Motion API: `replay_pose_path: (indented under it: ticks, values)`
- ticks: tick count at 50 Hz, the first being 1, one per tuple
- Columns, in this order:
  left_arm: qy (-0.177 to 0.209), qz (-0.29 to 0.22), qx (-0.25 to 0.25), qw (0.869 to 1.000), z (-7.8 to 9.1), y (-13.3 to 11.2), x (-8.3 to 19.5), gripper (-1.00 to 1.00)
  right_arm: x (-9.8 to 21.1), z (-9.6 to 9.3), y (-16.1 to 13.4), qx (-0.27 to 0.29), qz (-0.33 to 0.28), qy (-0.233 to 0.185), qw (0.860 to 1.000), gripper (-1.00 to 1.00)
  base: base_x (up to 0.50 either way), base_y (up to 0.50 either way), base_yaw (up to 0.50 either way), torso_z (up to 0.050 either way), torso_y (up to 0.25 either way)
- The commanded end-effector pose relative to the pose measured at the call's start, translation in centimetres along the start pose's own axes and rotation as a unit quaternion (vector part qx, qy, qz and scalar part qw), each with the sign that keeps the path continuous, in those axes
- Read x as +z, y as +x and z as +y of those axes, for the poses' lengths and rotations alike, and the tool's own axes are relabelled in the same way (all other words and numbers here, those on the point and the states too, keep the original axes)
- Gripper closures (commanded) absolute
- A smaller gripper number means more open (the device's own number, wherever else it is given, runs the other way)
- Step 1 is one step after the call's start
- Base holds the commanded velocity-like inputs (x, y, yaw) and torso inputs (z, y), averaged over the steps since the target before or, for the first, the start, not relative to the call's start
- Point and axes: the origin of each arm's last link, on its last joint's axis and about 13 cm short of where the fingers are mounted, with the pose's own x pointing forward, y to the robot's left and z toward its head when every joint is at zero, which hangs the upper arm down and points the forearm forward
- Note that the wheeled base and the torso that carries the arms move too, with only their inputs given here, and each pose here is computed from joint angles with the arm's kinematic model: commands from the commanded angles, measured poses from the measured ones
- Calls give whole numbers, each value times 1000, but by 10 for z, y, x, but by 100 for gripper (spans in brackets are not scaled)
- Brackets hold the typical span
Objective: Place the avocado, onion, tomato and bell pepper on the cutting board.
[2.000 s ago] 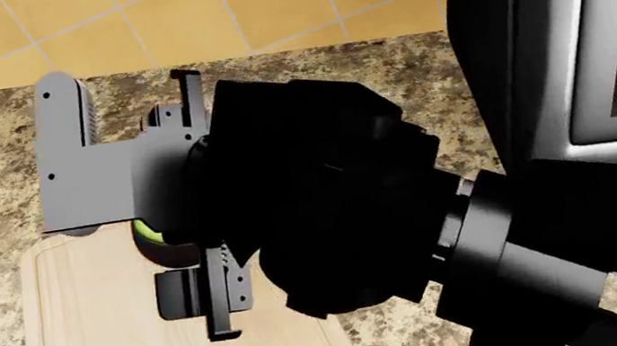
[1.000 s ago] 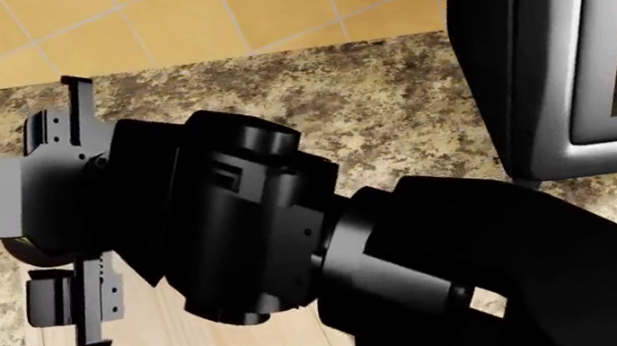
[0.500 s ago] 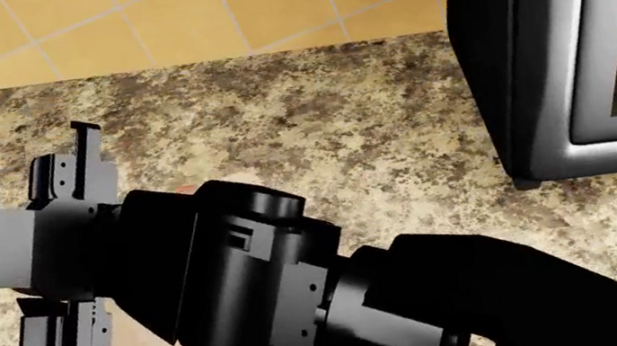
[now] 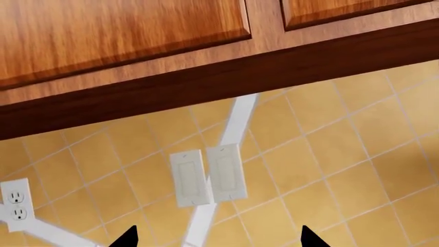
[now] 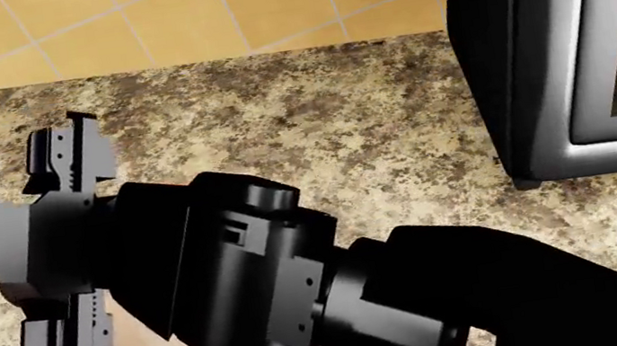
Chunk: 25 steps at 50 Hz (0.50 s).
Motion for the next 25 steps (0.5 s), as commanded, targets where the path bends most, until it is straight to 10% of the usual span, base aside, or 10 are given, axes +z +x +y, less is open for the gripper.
replay_pose_path:
  ticks: [1,25]
  values:
    - [-5,-8,1,1000,2,-3,4,-100,28,-26,-18,-19,8,-35,999,-100,0,0,0,0,0]
    - [-3,-20,-3,1000,0,-3,15,-100,47,-41,-88,0,62,-78,995,-100,0,0,0,0,0]
